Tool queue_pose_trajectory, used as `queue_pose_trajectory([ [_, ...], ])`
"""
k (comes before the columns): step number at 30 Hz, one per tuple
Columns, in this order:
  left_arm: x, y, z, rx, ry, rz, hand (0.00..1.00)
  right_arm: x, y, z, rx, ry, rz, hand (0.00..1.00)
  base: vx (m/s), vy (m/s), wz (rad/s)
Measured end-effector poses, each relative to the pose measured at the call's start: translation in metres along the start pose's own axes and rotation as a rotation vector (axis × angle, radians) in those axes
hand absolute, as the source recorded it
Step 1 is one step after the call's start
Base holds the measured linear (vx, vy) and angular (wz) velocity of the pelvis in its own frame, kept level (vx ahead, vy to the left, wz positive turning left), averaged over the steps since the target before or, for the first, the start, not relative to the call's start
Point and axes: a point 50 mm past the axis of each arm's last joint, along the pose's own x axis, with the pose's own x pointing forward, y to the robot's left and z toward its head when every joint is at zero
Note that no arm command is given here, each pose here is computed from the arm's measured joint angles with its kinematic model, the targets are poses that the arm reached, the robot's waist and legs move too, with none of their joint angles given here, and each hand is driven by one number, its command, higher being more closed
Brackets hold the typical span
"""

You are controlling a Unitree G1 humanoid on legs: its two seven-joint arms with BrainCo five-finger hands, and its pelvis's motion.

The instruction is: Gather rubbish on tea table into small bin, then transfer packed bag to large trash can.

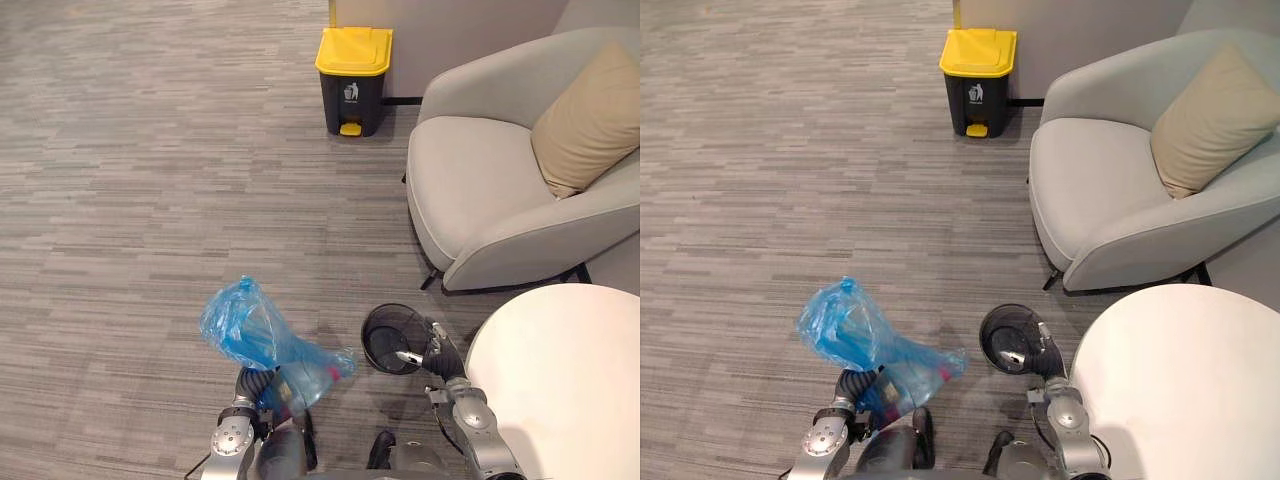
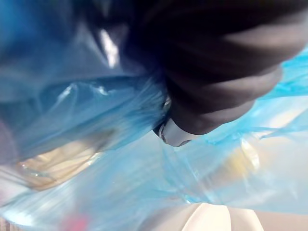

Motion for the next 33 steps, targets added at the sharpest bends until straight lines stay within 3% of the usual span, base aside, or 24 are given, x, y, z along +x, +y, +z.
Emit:
queue_pose_trajectory([
  [21, -0.016, 0.015, -0.020, 0.043, 0.070, 0.035, 1.00, -0.003, -0.001, -0.022, 0.019, 0.119, -0.025, 0.00, -0.03, 0.078, 0.19],
  [33, 0.001, 0.015, 0.009, 0.046, -0.039, 0.035, 1.00, -0.007, -0.004, -0.027, 0.032, 0.135, -0.044, 0.00, 0.16, -0.054, 0.54],
])
